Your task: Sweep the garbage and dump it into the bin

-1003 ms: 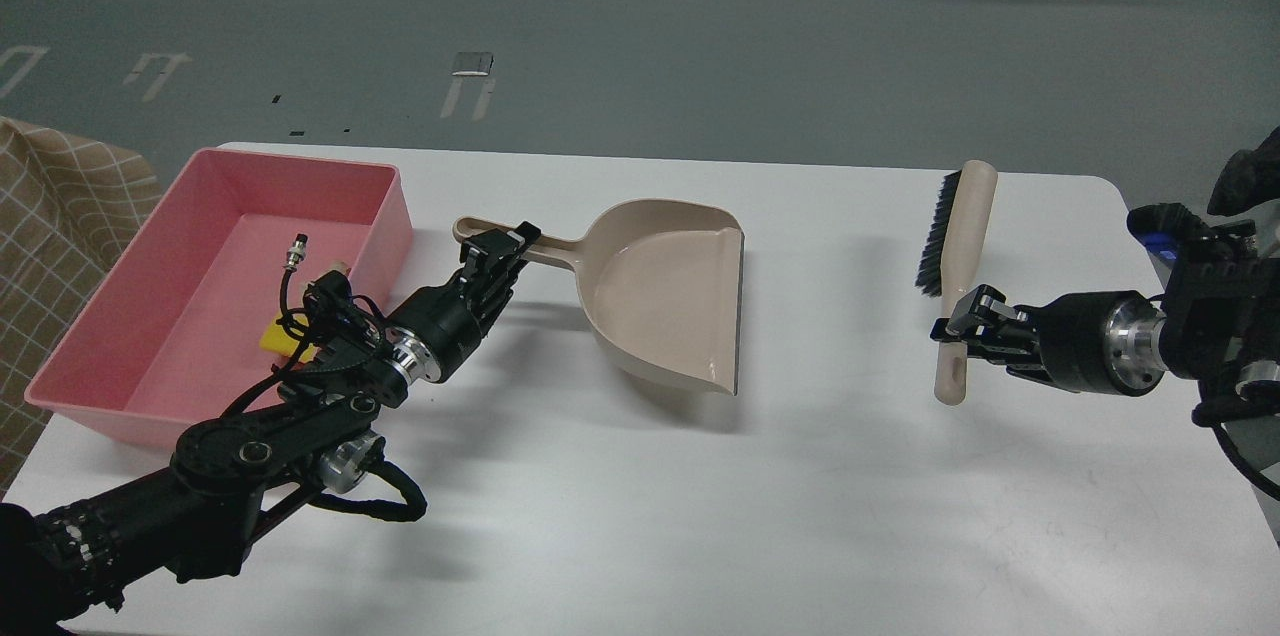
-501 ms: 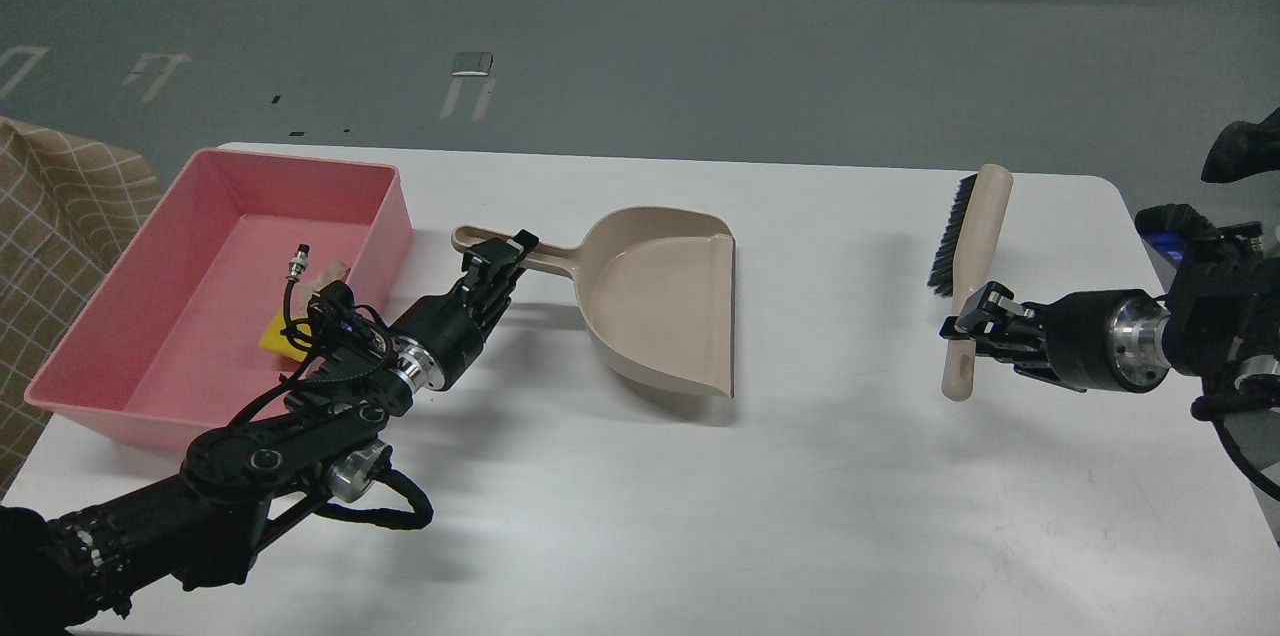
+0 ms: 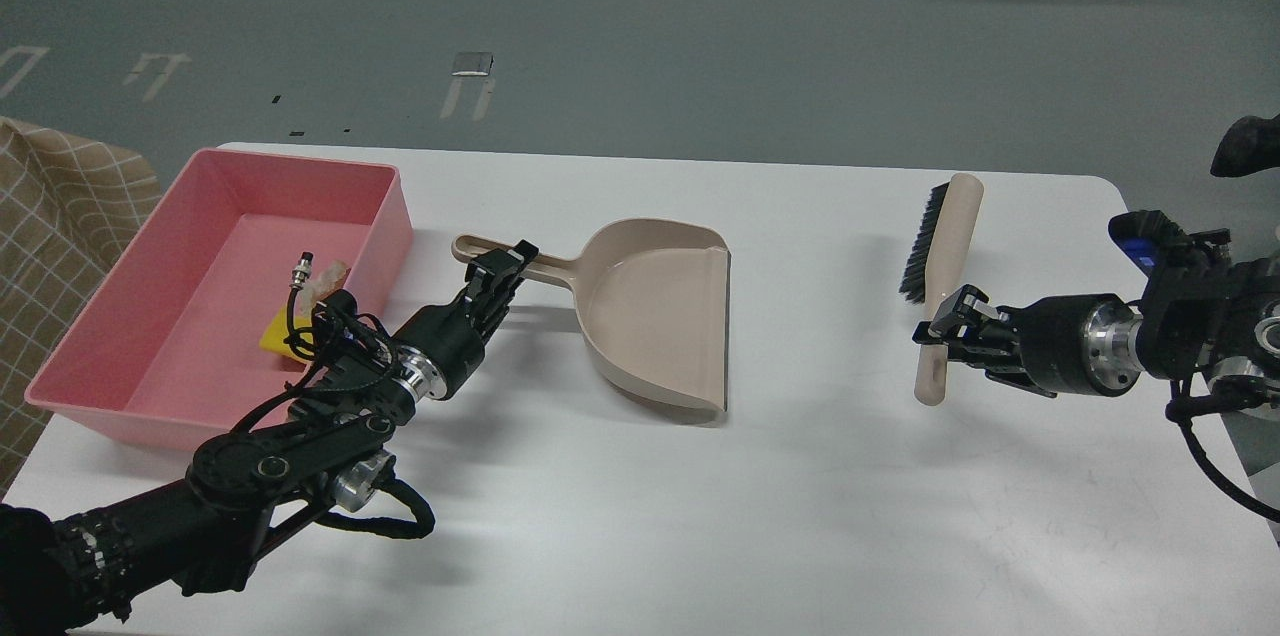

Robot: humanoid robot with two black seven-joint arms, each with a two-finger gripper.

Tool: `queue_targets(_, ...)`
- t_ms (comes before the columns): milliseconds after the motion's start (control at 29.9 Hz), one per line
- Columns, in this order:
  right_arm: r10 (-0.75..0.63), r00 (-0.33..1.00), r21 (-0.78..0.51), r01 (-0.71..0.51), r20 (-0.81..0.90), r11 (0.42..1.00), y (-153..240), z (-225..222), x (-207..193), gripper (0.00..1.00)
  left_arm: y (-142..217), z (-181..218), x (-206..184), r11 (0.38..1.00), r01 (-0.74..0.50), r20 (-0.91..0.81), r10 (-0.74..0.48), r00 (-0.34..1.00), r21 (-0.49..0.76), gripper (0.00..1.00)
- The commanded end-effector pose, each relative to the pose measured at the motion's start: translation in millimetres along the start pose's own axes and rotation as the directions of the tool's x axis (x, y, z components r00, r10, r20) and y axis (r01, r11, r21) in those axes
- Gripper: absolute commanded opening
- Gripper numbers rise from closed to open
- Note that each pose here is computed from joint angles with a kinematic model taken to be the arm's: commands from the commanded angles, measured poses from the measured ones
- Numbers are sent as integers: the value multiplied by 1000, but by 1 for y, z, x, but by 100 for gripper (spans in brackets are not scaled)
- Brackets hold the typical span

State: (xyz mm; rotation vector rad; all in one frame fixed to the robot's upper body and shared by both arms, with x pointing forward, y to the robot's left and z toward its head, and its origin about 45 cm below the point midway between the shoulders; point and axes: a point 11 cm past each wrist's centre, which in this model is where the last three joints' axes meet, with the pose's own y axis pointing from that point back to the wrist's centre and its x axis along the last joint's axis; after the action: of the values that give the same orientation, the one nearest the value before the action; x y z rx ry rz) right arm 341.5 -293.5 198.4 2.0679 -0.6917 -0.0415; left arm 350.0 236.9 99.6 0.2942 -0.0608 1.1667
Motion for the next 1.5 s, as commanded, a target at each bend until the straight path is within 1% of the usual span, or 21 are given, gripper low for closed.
queue_targets(0, -9, 1000, -10, 9, -2, 1000, -2, 3, -3, 0, 0, -1, 0, 1000, -4, 3, 4, 1000, 1, 0)
queue_targets(301, -15, 1000, -9, 15, -1, 1000, -4, 2, -4, 0, 0, 0, -1, 1000, -3, -2, 3, 1000, -1, 1)
queue_targets(334, -15, 1000, -9, 15, -1, 1000, -4, 2, -4, 0, 0, 0, -2, 1000, -3, -3, 3, 1000, -2, 11)
queue_targets(468, -16, 1000, -9, 16, 0, 1000, -4, 3, -5, 0, -1, 1, -5, 1000, 2, -11, -2, 1000, -4, 25)
queue_targets(501, -16, 1000, -9, 16, 0, 1000, -4, 3, -5, 0, -1, 1, -7, 1000, 4, -13, -4, 1000, -5, 28)
queue_targets(535, -16, 1000, -9, 16, 0, 1000, -5, 3, -5, 0, -2, 2, -9, 1000, 8, -18, -8, 1000, -7, 32)
queue_targets(568, -15, 1000, -10, 15, 1, 1000, -4, 3, -5, 0, -3, 3, -11, 1000, 9, -21, -10, 1000, -11, 39)
queue_targets(602, -15, 1000, -10, 15, 1, 1000, -4, 3, -5, 0, -3, 3, -11, 1000, 9, -21, -10, 1000, -11, 39)
queue_targets(635, -16, 1000, -12, 16, 2, 1000, -5, 4, -5, 0, -3, 3, -11, 1000, 7, -22, -8, 1000, -12, 50)
queue_targets(669, -14, 1000, -14, 14, 3, 1000, -5, 4, -4, 0, -3, 4, -11, 1000, 6, -23, -6, 1000, -13, 55)
queue_targets(735, -12, 1000, -14, 12, 4, 1000, -4, 5, -3, 0, -3, 4, -11, 1000, -2, -18, 2, 1000, -13, 67)
queue_targets(769, -12, 1000, -14, 12, 4, 1000, -4, 5, -3, 0, -3, 4, -11, 1000, -1, -17, 0, 1000, -14, 71)
queue_targets(802, -12, 1000, -14, 12, 4, 1000, -4, 5, -3, 0, -3, 4, -11, 1000, -1, -17, 0, 1000, -14, 71)
queue_targets(869, -13, 1000, -13, 13, 3, 1000, -4, 4, -4, 0, -3, 5, -11, 1000, 0, -18, -1, 1000, -15, 79)
queue_targets(903, -14, 1000, -12, 14, 3, 1000, -5, 4, -4, 0, -2, 5, -11, 1000, 0, -17, -1, 1000, -15, 91)
queue_targets(936, -13, 1000, -13, 13, 3, 1000, -4, 4, -4, 0, -2, 5, -12, 1000, 2, -19, -3, 1000, -16, 94)
queue_targets(1036, -14, 1000, -14, 14, 3, 1000, -5, 4, -4, 0, -2, 7, -14, 1000, 8, -25, -8, 1000, -21, 95)
queue_targets(1136, -14, 1000, -14, 14, 3, 1000, -5, 4, -4, 6, -2, 8, -15, 1000, 11, -27, -11, 1000, -24, 96)
queue_targets(1337, -19, 1000, -16, 19, 6, 1000, -6, 6, -6, 8, 2, 4, -18, 1000, 15, -37, -16, 999, -15, 98)
queue_targets(1404, -19, 1000, -16, 19, 6, 1000, -6, 6, -6, 14, 5, 7, -20, 999, 26, -45, -27, 999, -24, 98)
queue_targets(1471, -20, 1000, -18, 20, 7, 1000, -6, 6, -6, 14, 7, 9, -25, 999, 36, -57, -37, 998, -30, 98)
